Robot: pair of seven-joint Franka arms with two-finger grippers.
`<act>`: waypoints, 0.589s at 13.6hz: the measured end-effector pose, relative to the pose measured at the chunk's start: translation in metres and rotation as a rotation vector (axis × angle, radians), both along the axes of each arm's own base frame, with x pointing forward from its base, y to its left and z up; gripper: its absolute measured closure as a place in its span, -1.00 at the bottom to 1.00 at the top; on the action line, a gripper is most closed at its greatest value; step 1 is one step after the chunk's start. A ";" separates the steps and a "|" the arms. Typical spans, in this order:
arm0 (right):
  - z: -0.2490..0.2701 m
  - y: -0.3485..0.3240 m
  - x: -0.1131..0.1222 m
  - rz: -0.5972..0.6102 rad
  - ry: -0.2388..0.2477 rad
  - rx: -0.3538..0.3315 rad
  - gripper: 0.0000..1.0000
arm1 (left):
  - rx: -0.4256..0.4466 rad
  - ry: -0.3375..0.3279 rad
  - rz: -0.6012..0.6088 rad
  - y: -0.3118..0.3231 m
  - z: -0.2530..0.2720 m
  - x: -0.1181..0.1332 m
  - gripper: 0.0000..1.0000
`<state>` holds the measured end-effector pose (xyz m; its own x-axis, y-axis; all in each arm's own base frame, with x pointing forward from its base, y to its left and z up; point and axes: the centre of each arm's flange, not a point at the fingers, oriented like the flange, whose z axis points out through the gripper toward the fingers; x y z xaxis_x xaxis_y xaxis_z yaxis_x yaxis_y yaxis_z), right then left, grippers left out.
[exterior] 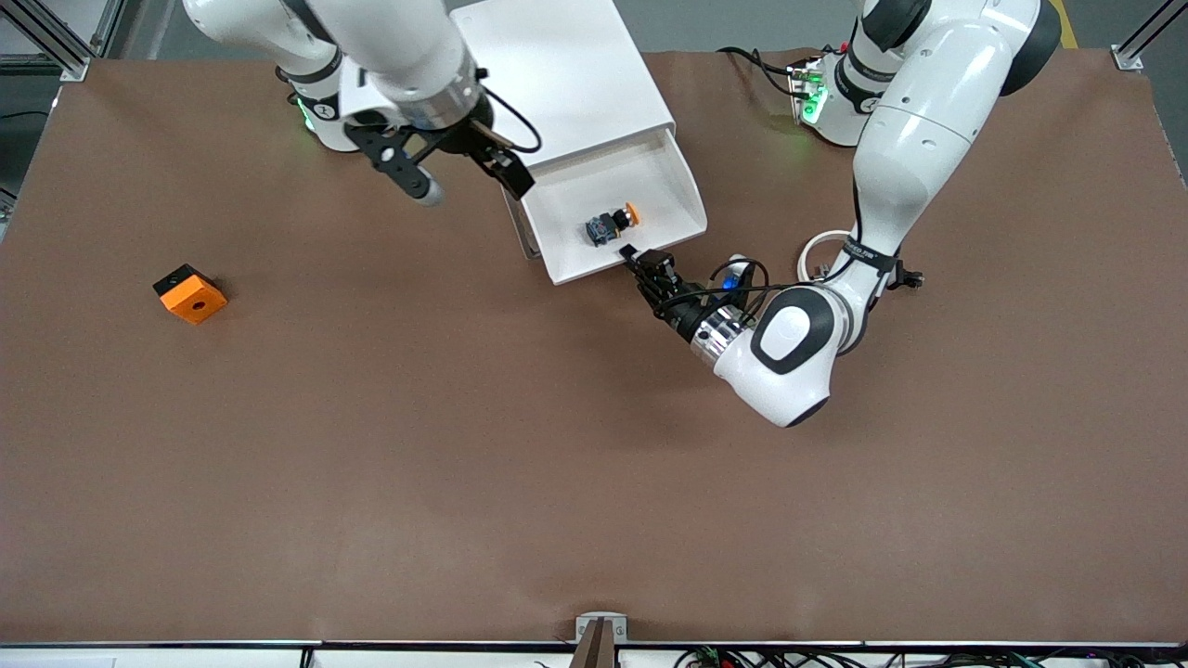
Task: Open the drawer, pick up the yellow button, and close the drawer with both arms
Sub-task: 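Release the drawer with the left gripper while the right gripper reaches in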
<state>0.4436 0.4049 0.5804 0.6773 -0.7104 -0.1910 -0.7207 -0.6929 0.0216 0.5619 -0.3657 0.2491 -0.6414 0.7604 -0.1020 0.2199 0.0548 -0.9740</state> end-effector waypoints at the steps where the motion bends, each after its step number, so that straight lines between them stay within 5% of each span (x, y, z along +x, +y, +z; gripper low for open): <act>1: -0.010 0.017 -0.007 -0.033 -0.001 -0.019 -1.00 | -0.005 -0.021 0.019 0.005 0.001 0.007 0.61; 5: -0.061 0.073 -0.022 -0.099 0.001 -0.055 -1.00 | -0.024 -0.072 0.079 0.033 0.015 0.035 -0.27; 8: -0.097 0.088 -0.011 -0.129 -0.010 -0.060 -1.00 | -0.019 -0.127 0.113 0.063 0.031 0.060 -0.96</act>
<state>0.4328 0.4933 0.4834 0.5811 -0.8018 -0.1399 -0.8042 -0.5920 0.0525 0.6224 -0.3025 0.2799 -0.7036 0.6814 -0.2016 0.3351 0.0681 -0.9397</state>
